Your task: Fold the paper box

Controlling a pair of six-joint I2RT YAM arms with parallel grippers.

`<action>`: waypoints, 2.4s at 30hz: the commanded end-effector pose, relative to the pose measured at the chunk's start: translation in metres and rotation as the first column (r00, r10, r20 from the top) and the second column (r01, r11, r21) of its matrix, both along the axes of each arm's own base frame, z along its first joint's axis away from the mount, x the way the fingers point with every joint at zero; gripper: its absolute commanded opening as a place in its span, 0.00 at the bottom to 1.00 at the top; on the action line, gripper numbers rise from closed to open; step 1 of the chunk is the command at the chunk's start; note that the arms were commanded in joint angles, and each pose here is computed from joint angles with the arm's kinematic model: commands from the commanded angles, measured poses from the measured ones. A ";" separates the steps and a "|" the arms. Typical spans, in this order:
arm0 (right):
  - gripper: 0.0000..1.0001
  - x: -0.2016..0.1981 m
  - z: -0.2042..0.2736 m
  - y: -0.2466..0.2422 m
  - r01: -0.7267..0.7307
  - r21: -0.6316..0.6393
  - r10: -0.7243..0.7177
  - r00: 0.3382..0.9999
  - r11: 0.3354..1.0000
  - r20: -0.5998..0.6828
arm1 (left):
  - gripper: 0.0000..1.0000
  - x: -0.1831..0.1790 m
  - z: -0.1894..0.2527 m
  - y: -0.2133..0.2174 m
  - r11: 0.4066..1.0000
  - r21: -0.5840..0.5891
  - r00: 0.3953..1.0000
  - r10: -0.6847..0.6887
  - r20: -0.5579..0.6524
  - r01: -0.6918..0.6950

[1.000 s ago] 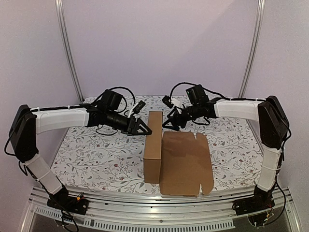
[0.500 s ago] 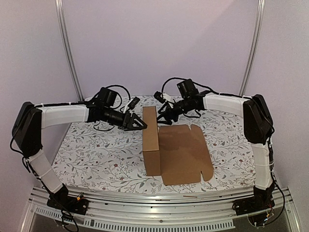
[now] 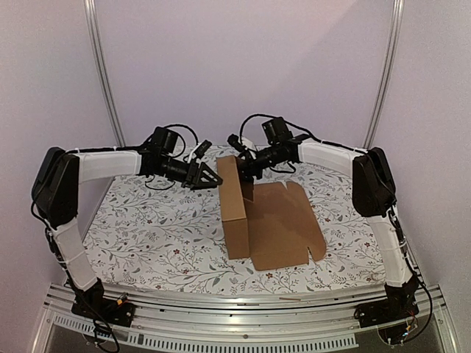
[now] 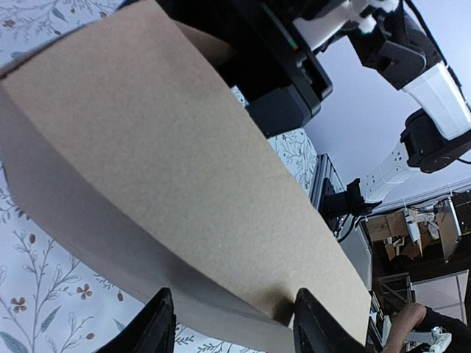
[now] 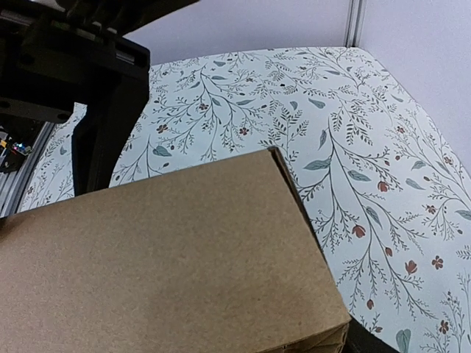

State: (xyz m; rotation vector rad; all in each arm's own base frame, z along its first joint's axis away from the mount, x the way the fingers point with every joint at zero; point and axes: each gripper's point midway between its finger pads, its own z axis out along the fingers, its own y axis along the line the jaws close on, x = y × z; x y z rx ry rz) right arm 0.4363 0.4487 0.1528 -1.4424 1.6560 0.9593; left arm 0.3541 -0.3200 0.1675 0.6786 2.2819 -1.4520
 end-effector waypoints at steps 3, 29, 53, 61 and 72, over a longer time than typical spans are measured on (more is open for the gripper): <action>0.63 -0.018 -0.011 -0.011 0.039 -0.067 -0.044 0.996 0.997 -0.074 | 0.55 0.027 0.008 0.014 0.994 0.031 0.992 0.100 0.072 -0.102; 0.80 -0.100 0.006 -0.124 0.263 -0.309 -0.364 0.867 0.914 -0.341 | 0.66 -0.005 0.021 -0.043 0.974 0.209 0.991 0.061 0.120 -0.086; 0.65 0.101 -0.003 -0.195 0.486 -0.225 -0.507 0.861 0.845 -0.042 | 0.57 -0.002 -0.008 -0.069 0.981 0.189 0.986 -0.074 0.147 0.045; 0.67 0.068 -0.053 -0.150 0.295 -0.227 -0.330 0.934 0.928 -0.138 | 0.57 0.013 -0.008 -0.066 0.988 0.147 0.990 -0.061 0.127 0.042; 0.74 -0.002 -0.025 -0.126 0.101 -0.146 -0.116 0.988 0.984 -0.101 | 0.56 0.013 -0.011 -0.066 0.992 0.114 0.994 -0.059 0.091 0.048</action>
